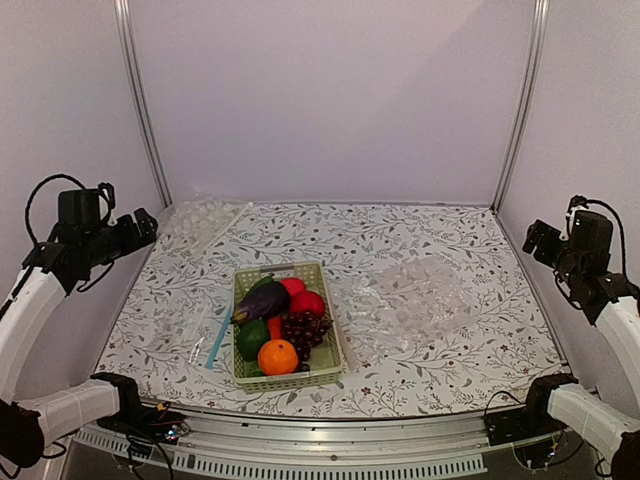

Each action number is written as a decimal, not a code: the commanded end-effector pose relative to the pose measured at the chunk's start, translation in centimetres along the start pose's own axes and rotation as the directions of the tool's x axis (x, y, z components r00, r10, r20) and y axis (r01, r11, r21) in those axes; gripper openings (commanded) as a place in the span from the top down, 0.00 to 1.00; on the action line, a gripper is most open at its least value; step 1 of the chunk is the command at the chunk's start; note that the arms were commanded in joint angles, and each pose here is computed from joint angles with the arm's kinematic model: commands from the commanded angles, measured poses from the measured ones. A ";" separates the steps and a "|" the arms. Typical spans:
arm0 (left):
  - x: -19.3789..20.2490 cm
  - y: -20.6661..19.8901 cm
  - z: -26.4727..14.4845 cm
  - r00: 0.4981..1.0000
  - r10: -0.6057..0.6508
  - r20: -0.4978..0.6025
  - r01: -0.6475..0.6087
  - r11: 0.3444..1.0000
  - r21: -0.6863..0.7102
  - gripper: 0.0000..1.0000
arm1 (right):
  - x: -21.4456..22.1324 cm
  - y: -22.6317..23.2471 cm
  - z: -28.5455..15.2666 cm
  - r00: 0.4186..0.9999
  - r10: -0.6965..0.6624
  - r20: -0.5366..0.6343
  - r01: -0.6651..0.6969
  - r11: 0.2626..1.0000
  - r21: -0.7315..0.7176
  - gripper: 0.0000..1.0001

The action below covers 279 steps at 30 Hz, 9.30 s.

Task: Place the food in the zip-top bag and seal the zipper
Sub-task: Pick up the zipper food storage bag at the corner of the board, then hold the zipper from the zipper food storage bag, then hold the zipper food storage bag.

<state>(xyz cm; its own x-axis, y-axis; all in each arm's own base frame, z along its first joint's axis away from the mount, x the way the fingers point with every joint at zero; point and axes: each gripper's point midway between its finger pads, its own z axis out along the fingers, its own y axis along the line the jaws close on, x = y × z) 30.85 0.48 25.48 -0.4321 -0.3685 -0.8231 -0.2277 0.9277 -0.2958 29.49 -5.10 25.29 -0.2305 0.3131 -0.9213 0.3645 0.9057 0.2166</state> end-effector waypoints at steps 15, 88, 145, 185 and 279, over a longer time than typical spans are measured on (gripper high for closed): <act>1.7 -3.3 -2.2 0.997 0.066 -0.051 -0.054 0.978 0.202 0.06 | 0.8 1.6 -0.3 0.985 -0.044 -0.164 0.035 0.998 -0.057 0.01; 29.7 -1.2 3.4 0.663 0.265 -0.700 -0.447 0.890 -0.086 0.85 | 3.2 3.4 0.4 0.953 -0.023 -0.301 -0.017 0.991 -0.131 0.01; 13.9 -28.3 -8.5 0.934 0.149 -0.325 0.186 0.575 0.797 1.00 | 5.7 32.1 -12.3 0.860 -0.252 -0.443 -0.209 0.617 -0.758 0.19; 22.3 -35.2 -9.0 0.851 0.274 -0.448 0.279 0.486 0.828 1.00 | 10.4 38.2 -6.3 0.831 -0.186 -0.525 -0.224 0.751 -0.621 0.58; 14.6 -36.1 -14.1 0.785 0.615 0.072 -0.016 -0.096 0.995 0.67 | 8.4 38.6 -24.0 0.673 -0.692 -0.260 -0.326 0.039 -0.945 1.00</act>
<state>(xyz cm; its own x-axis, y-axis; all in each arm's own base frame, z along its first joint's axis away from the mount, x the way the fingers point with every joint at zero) 20.90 -38.69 31.86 -0.4006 0.2672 -0.8764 0.9096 0.0007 -0.4155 20.07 38.92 32.91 -0.6564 -0.3431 -0.6719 -0.7519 0.2256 0.6194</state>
